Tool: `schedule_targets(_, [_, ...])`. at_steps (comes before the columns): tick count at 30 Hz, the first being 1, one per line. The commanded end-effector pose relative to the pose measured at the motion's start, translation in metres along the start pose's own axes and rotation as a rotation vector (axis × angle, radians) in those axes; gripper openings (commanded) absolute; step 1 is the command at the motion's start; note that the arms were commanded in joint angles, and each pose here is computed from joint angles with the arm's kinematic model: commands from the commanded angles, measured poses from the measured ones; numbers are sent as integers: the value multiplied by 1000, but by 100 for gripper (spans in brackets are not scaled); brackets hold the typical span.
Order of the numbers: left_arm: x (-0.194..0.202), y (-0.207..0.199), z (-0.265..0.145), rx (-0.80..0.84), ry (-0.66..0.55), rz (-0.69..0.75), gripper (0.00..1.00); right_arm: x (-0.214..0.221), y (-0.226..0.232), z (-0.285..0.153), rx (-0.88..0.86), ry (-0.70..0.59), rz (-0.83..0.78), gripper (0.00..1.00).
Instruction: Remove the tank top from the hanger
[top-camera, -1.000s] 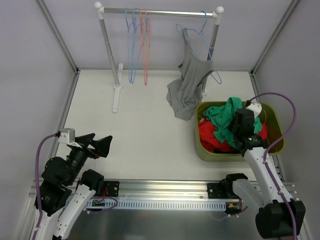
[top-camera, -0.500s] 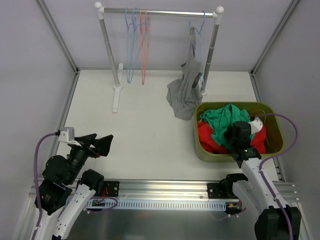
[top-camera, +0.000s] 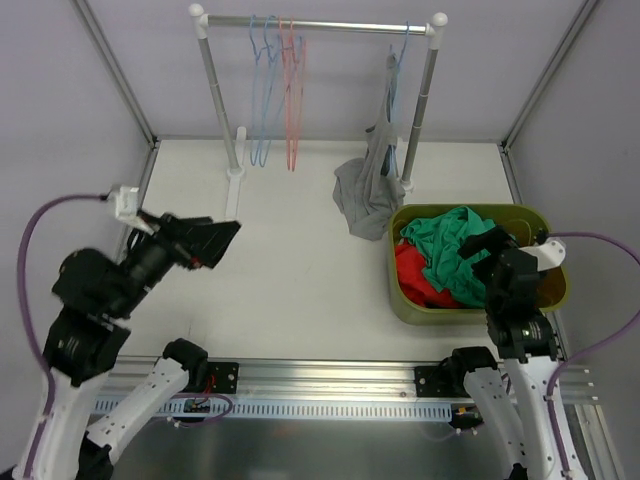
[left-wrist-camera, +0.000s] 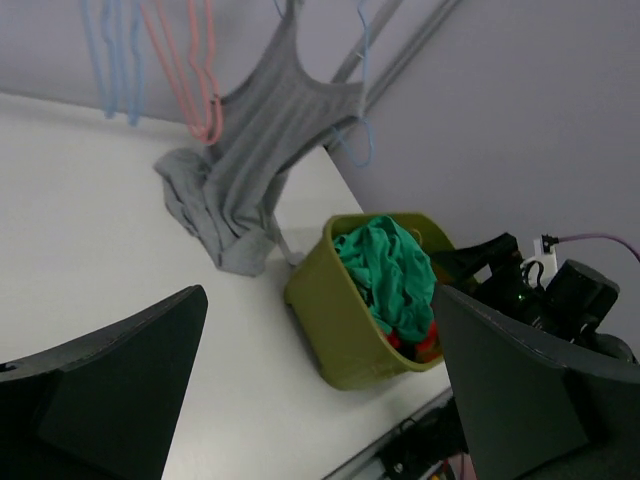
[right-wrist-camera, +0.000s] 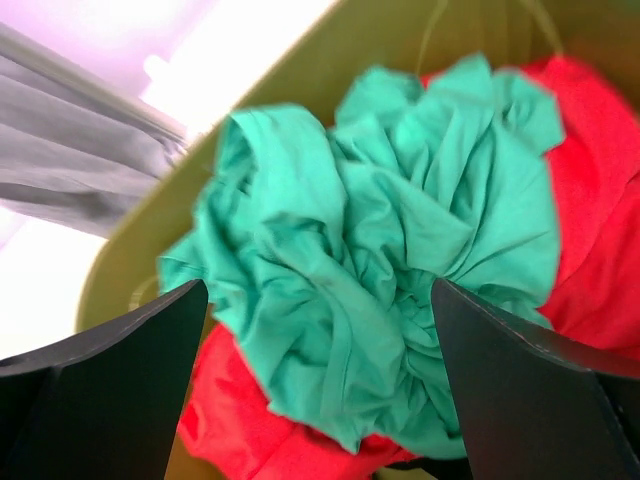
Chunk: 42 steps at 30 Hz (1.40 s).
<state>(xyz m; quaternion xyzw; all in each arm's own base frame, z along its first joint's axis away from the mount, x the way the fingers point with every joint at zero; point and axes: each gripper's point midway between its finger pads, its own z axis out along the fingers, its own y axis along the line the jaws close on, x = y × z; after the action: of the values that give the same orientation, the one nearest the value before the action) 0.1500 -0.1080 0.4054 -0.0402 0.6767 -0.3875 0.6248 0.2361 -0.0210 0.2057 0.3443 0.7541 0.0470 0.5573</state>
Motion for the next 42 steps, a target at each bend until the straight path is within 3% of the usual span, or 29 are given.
schedule_targets(1, [18, -39, 73, 162, 234, -66, 99, -39, 1, -33, -29, -101, -13, 100])
schedule_targets(2, [5, -59, 79, 226, 245, -64, 99, -49, 3, -44, -51, -120, -35, 99])
schedule_targets(4, [20, -66, 117, 224, 331, -62, 99, -61, 5, -62, -88, -147, -42, 100])
schedule_targets(5, [2, -77, 128, 224, 272, 4, 99, -64, 10, -72, -132, -145, -81, 99])
schedule_targets(7, [33, -97, 162, 244, 345, 77, 99, -66, 18, -86, -216, -156, -112, 100])
schedule_targets(8, [16, -114, 171, 282, 296, 153, 99, -64, 24, -91, -262, -148, -134, 100])
schedule_targets(10, [20, -120, 215, 241, 277, 217, 99, -53, 41, -103, -394, -98, -184, 100])
schedule_targets(12, [18, -110, 246, 167, 241, 273, 99, -38, 54, -112, -497, -29, -219, 99])
schedule_targets(13, [42, -101, 275, 140, 282, 300, 99, -32, 58, -115, -530, -2, -234, 100])
schedule_targets(14, [22, -112, 286, 148, 222, 326, 99, -26, 58, -117, -541, 26, -242, 100])
schedule_targets(22, [53, -120, 408, 173, 117, 301, 99, 6, 56, -134, -653, 121, -272, 100])
schedule_targets(27, [70, -112, 438, 204, 75, 265, 88, 10, 53, -144, -685, 118, -272, 100])
schedule_targets(33, [72, -105, 459, 220, -8, 272, 56, 13, 61, -156, -754, 137, -272, 99])
schedule_targets(42, [74, -87, 478, 236, -34, 229, 43, 21, 56, -158, -768, 139, -279, 99])
